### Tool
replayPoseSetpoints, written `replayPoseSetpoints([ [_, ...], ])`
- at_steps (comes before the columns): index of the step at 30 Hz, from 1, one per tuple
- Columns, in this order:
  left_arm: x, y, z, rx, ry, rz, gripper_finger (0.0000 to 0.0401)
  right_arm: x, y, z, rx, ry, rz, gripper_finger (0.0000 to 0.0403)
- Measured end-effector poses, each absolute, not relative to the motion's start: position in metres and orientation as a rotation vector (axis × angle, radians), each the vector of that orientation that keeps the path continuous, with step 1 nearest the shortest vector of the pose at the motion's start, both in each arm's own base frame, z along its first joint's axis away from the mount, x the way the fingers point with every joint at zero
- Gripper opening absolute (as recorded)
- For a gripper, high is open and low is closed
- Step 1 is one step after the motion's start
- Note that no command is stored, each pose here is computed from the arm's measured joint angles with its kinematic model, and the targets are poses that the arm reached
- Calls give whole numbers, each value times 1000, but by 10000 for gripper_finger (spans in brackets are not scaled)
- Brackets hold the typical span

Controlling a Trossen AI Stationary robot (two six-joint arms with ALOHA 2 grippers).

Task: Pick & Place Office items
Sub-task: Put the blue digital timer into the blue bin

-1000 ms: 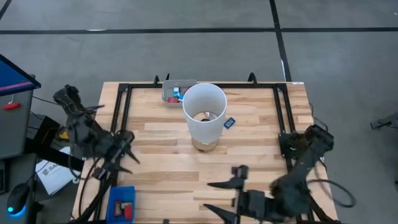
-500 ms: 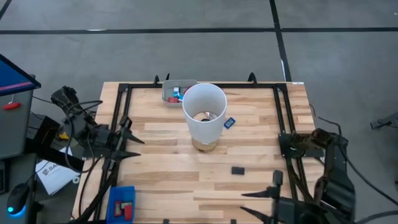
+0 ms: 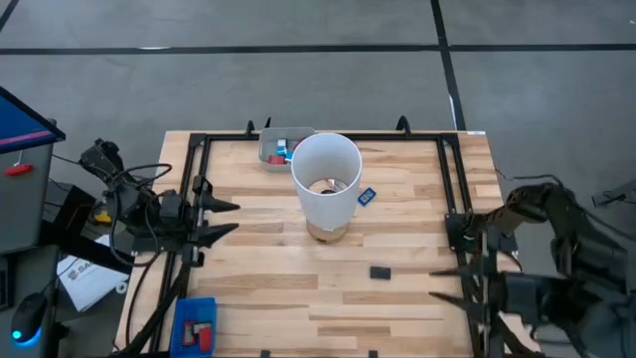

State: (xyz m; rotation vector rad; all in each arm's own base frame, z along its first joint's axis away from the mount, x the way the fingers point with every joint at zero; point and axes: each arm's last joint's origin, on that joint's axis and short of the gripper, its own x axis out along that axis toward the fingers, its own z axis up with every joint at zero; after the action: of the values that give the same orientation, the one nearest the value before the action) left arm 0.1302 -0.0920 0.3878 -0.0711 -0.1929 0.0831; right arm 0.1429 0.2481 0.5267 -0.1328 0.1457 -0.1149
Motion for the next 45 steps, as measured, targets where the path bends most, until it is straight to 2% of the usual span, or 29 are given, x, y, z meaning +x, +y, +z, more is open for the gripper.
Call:
replayPoseSetpoints([
  [6,147,-100,385,-89,-214,117,178,137,183,515,-175,378,-129,161],
  [10,155,-105,384,-99,-224,123,178,136,144,523,-112,412,-133,183],
  [13,158,-108,383,-112,-231,142,178,125,112,525,26,456,-151,190],
  [15,159,-109,383,-117,-234,144,178,123,96,521,40,484,-163,191],
  [19,161,-110,382,-144,-236,145,178,125,74,504,120,548,-270,191],
  [22,163,-110,381,-146,-236,150,178,123,51,493,296,537,-444,191],
  [25,163,-110,381,-146,-237,154,178,120,33,475,385,547,-588,192],
  [28,163,-109,382,-153,-244,155,178,119,23,455,385,637,-626,192],
  [37,163,-109,382,-155,-245,154,178,161,13,372,192,954,-405,192],
  [40,163,-109,382,-174,-247,151,178,170,4,343,147,1022,-426,192],
  [45,162,-110,382,-230,-251,136,178,164,-22,314,338,883,-595,192],
])
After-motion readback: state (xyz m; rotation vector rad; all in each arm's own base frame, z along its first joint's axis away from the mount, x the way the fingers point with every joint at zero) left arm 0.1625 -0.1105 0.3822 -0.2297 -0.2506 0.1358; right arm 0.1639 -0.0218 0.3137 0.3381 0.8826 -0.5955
